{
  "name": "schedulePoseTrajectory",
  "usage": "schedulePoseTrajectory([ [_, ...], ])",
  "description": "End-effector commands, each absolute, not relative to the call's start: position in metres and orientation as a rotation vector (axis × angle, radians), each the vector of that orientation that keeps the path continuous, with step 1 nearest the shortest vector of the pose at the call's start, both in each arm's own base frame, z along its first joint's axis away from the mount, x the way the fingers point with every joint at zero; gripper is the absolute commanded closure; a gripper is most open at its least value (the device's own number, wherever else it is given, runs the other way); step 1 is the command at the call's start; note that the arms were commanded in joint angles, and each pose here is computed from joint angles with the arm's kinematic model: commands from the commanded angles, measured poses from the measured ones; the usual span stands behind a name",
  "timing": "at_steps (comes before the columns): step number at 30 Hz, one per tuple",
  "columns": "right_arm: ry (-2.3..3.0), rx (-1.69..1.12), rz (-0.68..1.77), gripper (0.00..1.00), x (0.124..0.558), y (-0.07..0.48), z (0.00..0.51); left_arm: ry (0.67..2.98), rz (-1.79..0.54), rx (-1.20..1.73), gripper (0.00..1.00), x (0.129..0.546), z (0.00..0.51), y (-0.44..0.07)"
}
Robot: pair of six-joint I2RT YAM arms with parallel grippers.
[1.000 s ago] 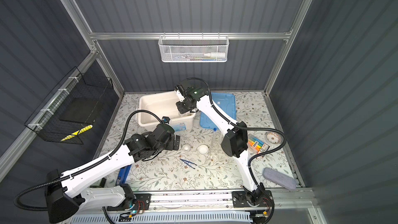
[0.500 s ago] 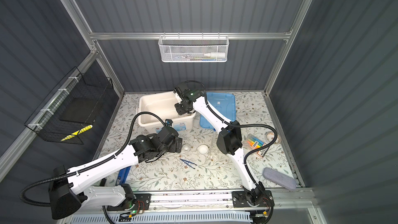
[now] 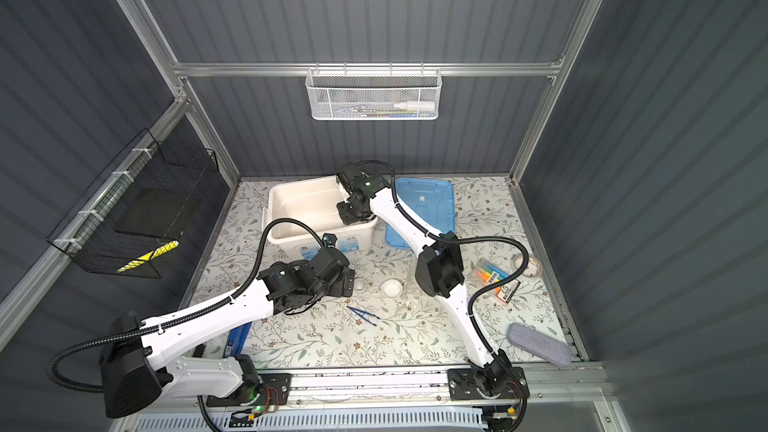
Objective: Organize the chemistry lab equipment
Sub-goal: 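Lower the flask into the bin while the left gripper moves over the small white cup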
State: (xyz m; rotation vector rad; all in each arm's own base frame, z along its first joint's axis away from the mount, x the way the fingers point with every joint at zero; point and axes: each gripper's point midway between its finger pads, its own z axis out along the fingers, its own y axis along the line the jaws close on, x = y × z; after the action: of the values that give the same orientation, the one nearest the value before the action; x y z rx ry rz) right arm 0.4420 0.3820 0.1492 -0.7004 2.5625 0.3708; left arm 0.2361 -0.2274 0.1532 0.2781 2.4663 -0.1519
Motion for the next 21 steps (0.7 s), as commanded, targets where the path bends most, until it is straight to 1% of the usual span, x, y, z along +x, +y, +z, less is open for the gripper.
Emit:
schedulePoseTrajectory([
  [1,2.575,-0.674,0.373,0.75,0.442,0.384,0.147,2.477,-0.158,0.275,0.00,0.234,0.148,-0.230],
  [21,2.609,-0.681,0.457,0.75,0.437,0.398,0.130,2.483,-0.157,0.308,0.01,0.230,0.143,-0.240],
])
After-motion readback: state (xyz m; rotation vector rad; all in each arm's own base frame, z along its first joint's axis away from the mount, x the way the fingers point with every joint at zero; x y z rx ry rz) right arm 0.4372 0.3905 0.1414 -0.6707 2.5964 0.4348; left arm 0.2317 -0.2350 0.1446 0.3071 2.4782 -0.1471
